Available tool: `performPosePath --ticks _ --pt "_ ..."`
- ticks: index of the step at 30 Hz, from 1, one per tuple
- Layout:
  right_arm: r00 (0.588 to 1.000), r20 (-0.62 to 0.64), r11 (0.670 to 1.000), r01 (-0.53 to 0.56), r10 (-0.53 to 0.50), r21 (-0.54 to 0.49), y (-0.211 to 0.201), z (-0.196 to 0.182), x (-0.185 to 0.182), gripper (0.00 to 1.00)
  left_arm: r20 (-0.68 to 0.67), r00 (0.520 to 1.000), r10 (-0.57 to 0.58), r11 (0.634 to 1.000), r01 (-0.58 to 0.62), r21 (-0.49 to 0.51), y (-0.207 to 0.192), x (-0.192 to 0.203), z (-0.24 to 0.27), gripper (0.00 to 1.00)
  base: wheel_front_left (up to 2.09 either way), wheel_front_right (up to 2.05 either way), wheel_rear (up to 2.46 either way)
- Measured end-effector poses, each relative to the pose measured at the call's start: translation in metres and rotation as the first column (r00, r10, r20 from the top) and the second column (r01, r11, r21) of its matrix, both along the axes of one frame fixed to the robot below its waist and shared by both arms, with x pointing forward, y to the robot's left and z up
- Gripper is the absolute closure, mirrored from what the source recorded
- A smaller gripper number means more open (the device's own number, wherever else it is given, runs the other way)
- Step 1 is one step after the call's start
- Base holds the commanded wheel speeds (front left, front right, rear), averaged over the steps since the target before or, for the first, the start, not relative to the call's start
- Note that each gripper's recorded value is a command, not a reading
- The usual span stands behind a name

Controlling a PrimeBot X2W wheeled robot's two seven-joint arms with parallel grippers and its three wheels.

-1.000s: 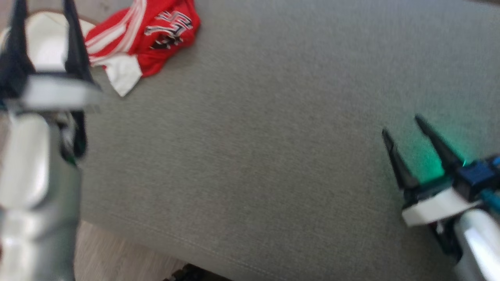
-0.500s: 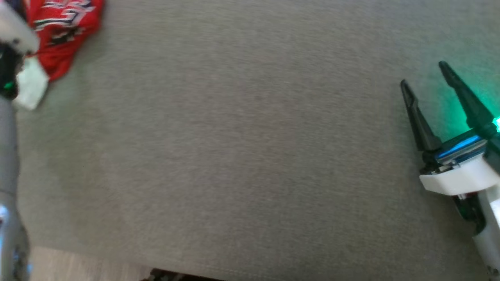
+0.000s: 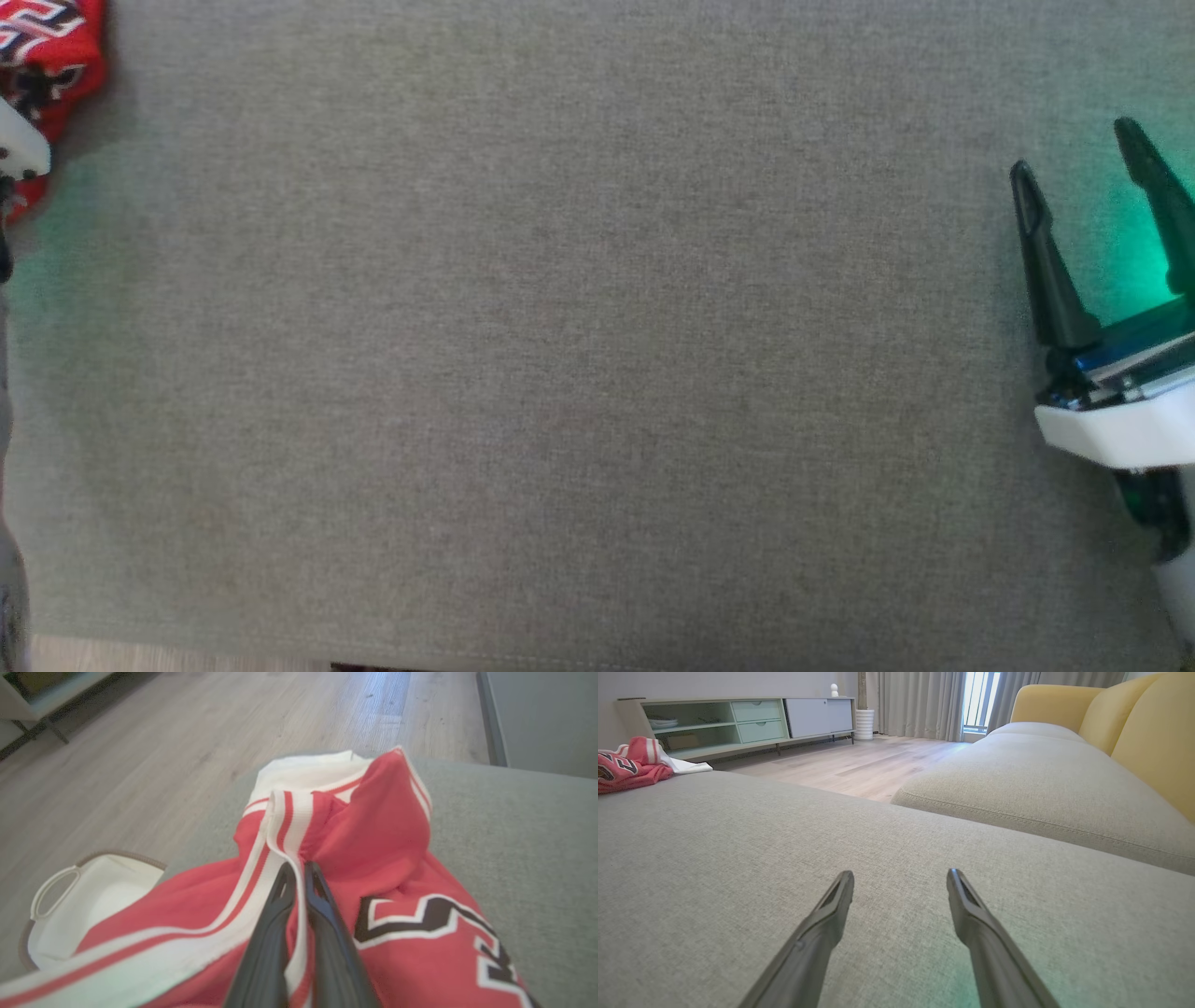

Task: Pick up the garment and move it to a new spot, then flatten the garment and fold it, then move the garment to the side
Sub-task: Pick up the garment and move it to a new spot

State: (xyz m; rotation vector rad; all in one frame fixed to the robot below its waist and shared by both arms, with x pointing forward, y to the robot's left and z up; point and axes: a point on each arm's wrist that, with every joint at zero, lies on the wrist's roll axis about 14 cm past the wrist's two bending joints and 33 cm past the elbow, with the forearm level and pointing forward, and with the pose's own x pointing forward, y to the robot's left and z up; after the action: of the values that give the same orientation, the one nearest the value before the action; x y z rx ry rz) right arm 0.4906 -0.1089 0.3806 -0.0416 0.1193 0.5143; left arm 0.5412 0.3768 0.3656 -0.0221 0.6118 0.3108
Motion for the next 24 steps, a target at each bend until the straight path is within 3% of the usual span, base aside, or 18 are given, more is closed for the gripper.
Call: performPosePath --ticks 5,9,17,24 --pt "1.0 -0.018 1.0 -0.01 0.01 0.007 0.008 0.004 -0.011 0.0 0.122 0.985 -0.125 0.988 0.112 0.108 -0.014 0.022 0.048 1.0 0.0 0.0 0.0" --pt "1.0 -0.005 0.999 -0.02 0.02 0.049 0.024 0.022 -0.021 0.0 0.273 0.928 -0.253 0.955 0.195 0.222 -0.032 0.051 0.126 1.0 0.0 0.0 0.0" --pt "0.997 0.065 0.99 0.037 -0.046 0.135 0.03 0.077 -0.042 0.0 0.439 0.751 -0.493 0.856 0.331 0.397 -0.095 0.059 0.251 1.0 0.0 0.0 0.0" --pt "0.981 0.124 0.979 0.125 -0.146 0.164 0.007 0.115 -0.071 0.0 0.532 0.537 -0.655 0.756 0.459 0.467 -0.193 0.053 0.333 1.0 0.0 0.0 0.0"
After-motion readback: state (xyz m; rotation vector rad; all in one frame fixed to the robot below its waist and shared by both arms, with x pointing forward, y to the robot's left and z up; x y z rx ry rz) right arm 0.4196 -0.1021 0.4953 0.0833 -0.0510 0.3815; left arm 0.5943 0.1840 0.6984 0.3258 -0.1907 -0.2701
